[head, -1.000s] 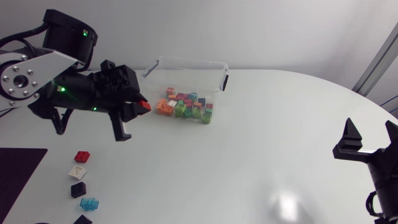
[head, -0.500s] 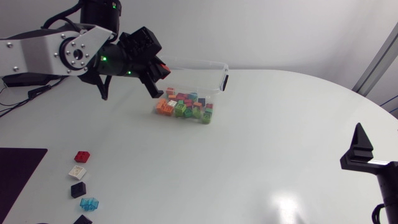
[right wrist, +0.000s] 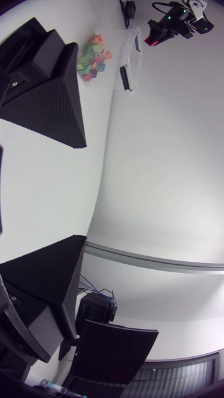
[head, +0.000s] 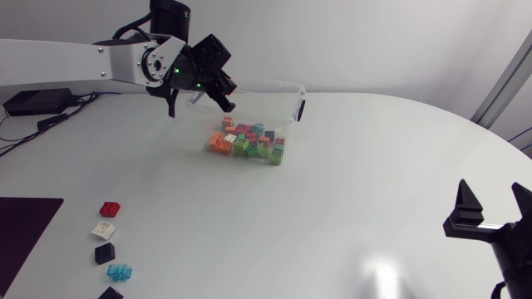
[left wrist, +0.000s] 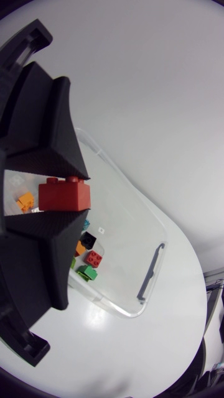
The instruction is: Place the duplo bricks in the container
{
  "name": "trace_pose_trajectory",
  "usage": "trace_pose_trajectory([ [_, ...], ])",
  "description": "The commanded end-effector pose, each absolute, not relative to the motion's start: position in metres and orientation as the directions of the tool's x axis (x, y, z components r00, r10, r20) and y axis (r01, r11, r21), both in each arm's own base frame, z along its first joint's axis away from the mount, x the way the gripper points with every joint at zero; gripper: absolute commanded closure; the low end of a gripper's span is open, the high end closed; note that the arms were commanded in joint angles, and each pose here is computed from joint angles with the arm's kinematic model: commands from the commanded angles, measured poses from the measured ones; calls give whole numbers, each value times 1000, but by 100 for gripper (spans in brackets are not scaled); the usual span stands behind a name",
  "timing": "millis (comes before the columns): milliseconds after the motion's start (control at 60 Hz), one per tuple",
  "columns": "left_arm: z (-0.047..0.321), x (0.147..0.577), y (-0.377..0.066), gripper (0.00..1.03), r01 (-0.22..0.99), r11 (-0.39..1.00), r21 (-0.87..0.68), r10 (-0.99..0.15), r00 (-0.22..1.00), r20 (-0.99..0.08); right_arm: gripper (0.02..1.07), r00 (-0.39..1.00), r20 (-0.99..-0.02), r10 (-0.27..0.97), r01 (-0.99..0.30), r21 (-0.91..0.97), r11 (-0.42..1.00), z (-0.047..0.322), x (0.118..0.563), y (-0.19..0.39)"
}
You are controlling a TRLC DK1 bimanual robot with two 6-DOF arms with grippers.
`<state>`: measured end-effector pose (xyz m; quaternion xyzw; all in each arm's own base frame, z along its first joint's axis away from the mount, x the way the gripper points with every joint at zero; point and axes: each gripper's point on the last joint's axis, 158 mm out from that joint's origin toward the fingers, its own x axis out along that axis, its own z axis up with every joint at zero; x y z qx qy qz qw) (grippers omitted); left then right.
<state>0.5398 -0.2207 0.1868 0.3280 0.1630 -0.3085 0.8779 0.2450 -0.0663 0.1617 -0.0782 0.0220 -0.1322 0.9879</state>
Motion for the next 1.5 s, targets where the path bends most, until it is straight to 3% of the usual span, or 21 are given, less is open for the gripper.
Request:
trace_pose_trajectory([
  [0, 196, 559, -227, 96, 624, 633, 459, -431, 776, -461, 6, 961, -54, -273, 261, -167, 951, 149, 245, -69],
  [183, 198, 581, -233, 95, 600, 687, 411, -421, 789, -448, 6, 965, -57, -257, 244, -167, 955, 149, 245, -66],
  [250, 192, 585, -234, 83, 596, 697, 400, -414, 789, -454, 6, 965, -57, -257, 244, -167, 955, 149, 245, -66],
  [317, 185, 592, -231, 46, 577, 711, 402, -387, 798, -462, 6, 965, -57, -257, 244, -166, 955, 149, 245, -66],
  [350, 184, 592, -231, 35, 579, 713, 396, -386, 795, -468, 6, 965, -57, -257, 244, -167, 955, 149, 245, -66],
  [367, 180, 591, -230, 22, 581, 714, 390, -382, 791, -478, 6, 965, -57, -257, 244, -166, 955, 149, 245, -66],
  [383, 180, 591, -230, 20, 581, 714, 390, -382, 791, -478, 6, 965, -57, -257, 244, -167, 955, 149, 245, -66],
  [400, 178, 591, -228, 6, 583, 715, 386, -378, 787, -488, 6, 965, -57, -257, 244, -166, 955, 149, 245, -66],
  [500, 167, 590, -217, 4, 581, 719, 383, -347, 776, -527, 6, 965, -57, -255, 243, -167, 956, 149, 246, -65],
  [633, 204, 579, -181, 4, 540, 748, 386, -307, 797, -520, 6, 965, -57, -257, 244, -166, 955, 149, 245, -66],
  [750, 227, 538, -143, 4, 548, 707, 448, -271, 794, -545, 6, 965, -57, -255, 243, -166, 956, 149, 246, -65],
  [1000, 218, 439, -65, 4, 561, 656, 505, -167, 761, -627, 6, 965, -57, -255, 243, -167, 956, 149, 246, -65],
  [1233, 193, 384, -16, 4, 529, 699, 482, -82, 728, -680, 6, 965, -57, -255, 243, -167, 956, 149, 246, -65],
  [1483, 122, 358, 22, 4, 518, 763, 387, 15, 584, -812, 6, 965, -57, -255, 243, -167, 956, 149, 246, -65],
])
